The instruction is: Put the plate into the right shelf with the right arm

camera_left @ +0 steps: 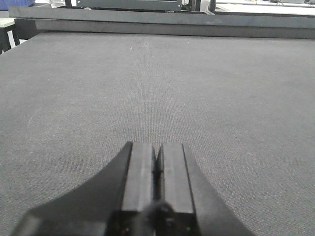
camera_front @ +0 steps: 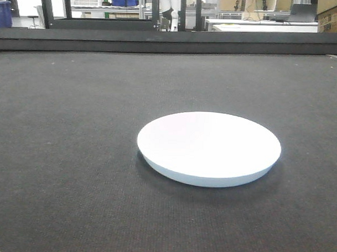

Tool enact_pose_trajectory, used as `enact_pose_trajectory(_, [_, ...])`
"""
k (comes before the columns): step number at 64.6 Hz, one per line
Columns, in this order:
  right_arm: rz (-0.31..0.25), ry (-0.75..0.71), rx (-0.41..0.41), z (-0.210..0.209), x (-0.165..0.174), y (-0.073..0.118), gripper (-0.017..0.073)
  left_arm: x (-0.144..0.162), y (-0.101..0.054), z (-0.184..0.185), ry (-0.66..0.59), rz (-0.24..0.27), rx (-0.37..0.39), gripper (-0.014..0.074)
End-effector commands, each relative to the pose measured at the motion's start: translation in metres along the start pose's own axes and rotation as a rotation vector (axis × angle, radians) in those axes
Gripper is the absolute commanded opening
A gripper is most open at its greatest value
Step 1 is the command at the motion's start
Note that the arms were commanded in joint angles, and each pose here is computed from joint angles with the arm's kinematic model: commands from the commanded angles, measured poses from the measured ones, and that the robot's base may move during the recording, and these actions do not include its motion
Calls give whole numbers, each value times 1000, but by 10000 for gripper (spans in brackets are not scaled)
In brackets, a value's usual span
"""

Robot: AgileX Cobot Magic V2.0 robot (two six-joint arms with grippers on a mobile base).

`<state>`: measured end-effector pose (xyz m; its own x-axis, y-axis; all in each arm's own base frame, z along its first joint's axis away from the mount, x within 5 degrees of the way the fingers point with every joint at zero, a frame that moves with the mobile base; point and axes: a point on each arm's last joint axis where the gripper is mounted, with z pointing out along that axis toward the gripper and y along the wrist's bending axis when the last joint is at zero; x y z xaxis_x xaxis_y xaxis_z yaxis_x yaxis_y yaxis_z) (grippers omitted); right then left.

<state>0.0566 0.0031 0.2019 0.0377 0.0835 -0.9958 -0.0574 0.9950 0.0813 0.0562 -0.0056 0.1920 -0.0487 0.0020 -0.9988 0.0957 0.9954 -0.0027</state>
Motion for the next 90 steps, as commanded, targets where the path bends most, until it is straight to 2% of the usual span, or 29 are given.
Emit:
enact_pose_trajectory(1, [-9,-104,4,-2,-10,0,56,-5,0,0,-83,-7,-1,-47])
enact_pose_trajectory(18, [-9,-132,4,-2,-13,0,56,-5,0,0,-83,-7,-1,-47])
enact_pose_trajectory(34, [-9,-217,2,-3,-20,0,56,-5,0,0,-83,-7,-1,-47])
enact_pose_trajectory(40, [1,-268,-1,-5,-27,1,56,-5,0,0,-83,-7,-1,-47])
enact_pose_trajectory(44, [3,-252,-3,-6,-35,2,56,-5,0,0,-83,-7,-1,-47])
enact_pose_trajectory(63, [1,90,-16,-12,-104,11,56,-5,0,0,-83,-7,-1,-47])
enact_pose_trajectory(68, [19,187,-25,-4,-125,14,56,-5,0,0,-83,-7,-1,-47])
enact_pose_trajectory(71, [-13,281,-40,7,-134,16,56,-5,0,0,-83,-7,-1,-47])
enact_pose_trajectory(75, [-79,421,-89,25,-140,21,56,-5,0,0,-83,-7,-1,-47])
enact_pose_trajectory(80, [-122,544,-161,48,-142,26,56,-5,0,0,-83,-7,-1,-47])
enact_pose_trajectory(83, [-117,604,-202,65,-143,30,56,-5,0,0,-83,-7,-1,-47])
enact_pose_trajectory(90, [-67,703,-271,99,-141,37,56,-5,0,0,-83,-7,-1,-47])
